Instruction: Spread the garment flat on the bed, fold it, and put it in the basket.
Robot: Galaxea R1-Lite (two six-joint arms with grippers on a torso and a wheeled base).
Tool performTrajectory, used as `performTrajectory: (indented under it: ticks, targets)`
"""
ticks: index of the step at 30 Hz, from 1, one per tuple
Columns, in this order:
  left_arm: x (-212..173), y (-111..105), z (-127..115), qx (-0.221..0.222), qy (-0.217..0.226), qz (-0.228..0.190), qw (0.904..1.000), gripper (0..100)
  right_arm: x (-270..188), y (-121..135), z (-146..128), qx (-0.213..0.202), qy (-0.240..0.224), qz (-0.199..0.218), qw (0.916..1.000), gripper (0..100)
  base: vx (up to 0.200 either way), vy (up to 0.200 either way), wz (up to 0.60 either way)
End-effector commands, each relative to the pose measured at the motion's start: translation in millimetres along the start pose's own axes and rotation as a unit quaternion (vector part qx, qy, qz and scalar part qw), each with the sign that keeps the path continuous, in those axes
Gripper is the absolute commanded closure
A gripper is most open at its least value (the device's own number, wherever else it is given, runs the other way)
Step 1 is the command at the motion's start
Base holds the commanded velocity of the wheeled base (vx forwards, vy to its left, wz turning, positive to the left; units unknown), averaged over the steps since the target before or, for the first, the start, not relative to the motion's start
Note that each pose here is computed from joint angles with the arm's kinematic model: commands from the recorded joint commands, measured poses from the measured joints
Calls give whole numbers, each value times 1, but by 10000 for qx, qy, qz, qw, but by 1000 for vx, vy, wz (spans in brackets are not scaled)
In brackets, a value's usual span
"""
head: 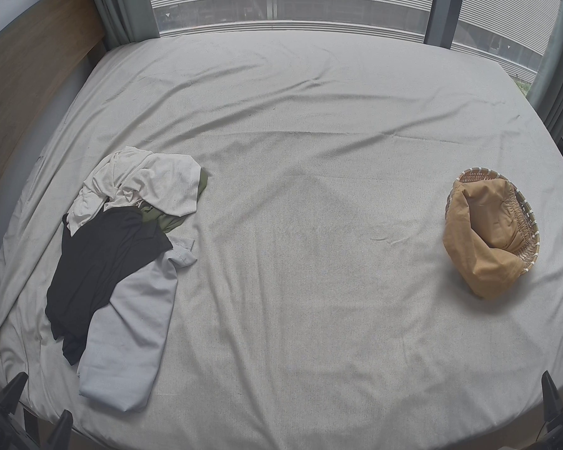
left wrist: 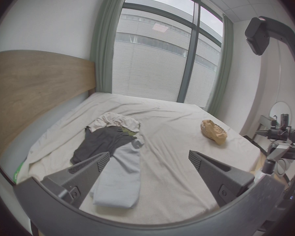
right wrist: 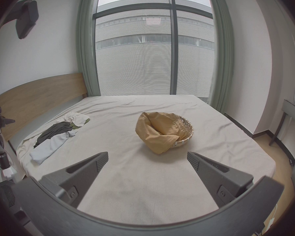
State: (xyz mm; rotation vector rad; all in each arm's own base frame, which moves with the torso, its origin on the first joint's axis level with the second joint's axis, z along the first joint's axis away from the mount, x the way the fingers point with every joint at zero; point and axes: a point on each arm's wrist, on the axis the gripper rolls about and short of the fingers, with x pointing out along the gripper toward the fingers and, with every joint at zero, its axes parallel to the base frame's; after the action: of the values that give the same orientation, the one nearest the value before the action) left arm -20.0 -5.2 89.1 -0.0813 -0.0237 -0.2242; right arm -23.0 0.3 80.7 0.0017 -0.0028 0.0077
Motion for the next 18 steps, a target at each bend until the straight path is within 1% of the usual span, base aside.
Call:
performTrajectory:
  ticks: [1, 3, 5, 7, 9, 10, 11, 14, 18]
  targets:
    - [-1, 0, -6, 33, -23, 170, 9998, 0, 0, 0, -5, 7, 37, -15, 10000, 0, 0, 0, 0]
    - [-1, 1, -6, 40, -38, 354, 9994, 0, 0, 0, -5, 7, 37, -15, 10000, 0, 0, 0, 0]
    - [-1, 2, -6, 115, -33, 431, 9990, 0, 0, 0, -5, 7, 37, -15, 10000, 0, 0, 0, 0]
    - [-1, 2, -6, 383, -29, 577, 9976, 0, 0, 0, -5, 15, 37, -15, 10000, 0, 0, 0, 0]
    - [-1, 3, -6, 543, -26, 784, 9954, 0, 0, 0, -5, 15, 37, -15, 10000, 0, 0, 0, 0]
    - [-1, 4, -8, 629, 115, 978, 9932, 0, 0, 0, -5, 15, 37, -15, 10000, 0, 0, 0, 0]
    - [-1, 5, -11, 574, 239, 1065, 9924, 0, 0, 0, -5, 15, 37, -15, 10000, 0, 0, 0, 0]
    - [-1, 5, -12, 443, 301, 1101, 9925, 0, 0, 0, -5, 15, 37, -8, 10000, 0, 0, 0, 0]
    - [-3, 5, -13, 468, 166, 1043, 9933, 0, 0, 0, -5, -1, 29, -8, 10000, 0, 0, 0, 0]
